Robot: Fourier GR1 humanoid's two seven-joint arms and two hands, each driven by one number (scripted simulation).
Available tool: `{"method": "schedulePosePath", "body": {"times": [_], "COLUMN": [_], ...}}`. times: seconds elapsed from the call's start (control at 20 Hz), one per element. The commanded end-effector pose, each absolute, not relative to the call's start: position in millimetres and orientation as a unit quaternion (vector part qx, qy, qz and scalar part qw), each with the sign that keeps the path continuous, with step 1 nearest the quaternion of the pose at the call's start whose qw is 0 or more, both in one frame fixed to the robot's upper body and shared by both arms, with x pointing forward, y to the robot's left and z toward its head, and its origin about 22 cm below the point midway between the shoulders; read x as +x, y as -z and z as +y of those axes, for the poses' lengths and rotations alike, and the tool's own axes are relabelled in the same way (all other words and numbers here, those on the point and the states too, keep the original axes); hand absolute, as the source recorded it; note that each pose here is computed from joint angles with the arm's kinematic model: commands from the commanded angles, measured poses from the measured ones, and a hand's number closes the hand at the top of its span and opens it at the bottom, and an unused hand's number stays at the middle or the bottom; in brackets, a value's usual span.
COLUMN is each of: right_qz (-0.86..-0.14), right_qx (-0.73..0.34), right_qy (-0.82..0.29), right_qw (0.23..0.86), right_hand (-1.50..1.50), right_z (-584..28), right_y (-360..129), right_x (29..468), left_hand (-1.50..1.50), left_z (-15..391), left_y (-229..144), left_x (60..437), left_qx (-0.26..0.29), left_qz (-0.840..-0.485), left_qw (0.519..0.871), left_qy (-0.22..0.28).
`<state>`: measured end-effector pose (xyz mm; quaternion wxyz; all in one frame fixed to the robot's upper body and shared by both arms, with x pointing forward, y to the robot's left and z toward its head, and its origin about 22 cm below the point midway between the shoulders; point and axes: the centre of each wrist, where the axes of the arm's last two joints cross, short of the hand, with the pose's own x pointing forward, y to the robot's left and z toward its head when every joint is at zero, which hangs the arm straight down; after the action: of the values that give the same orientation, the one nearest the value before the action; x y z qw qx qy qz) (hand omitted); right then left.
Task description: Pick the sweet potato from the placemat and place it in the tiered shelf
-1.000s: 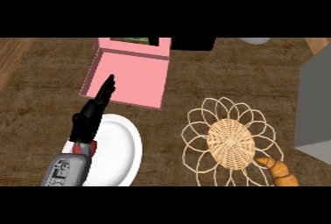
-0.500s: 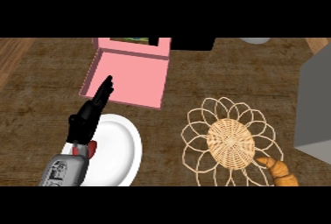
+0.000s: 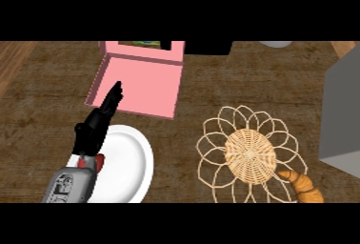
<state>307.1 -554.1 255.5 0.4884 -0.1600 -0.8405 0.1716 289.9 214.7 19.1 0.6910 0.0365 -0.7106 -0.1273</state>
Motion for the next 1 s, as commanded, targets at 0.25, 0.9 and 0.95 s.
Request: {"method": "schedulePosePath", "body": {"times": [0.25,0.9,0.95], "right_qz": [-0.864,-0.789,-0.784], "right_qx": [-0.012,-0.091,-0.094], "right_qy": [-0.104,-0.026,-0.035], "right_qw": [0.493,0.607,0.613], "right_hand": [-1.5,-1.5,-1.5], "right_z": [-566.6,-613.3,-614.6], "right_y": [-279.0,-327.7,-323.1], "right_x": [300.2,225.6,224.7], "left_hand": [0.0,0.0,0.0], "left_z": [215.2,199.5,206.9], "left_y": [-22.2,-18.2,-20.5], "left_x": [289.9,287.2,290.5], "left_qx": [0.037,0.018,0.025], "left_qz": [-0.714,-0.717,-0.719], "left_qw": [0.687,0.683,0.681], "left_qy": [0.132,0.135,0.134]}}
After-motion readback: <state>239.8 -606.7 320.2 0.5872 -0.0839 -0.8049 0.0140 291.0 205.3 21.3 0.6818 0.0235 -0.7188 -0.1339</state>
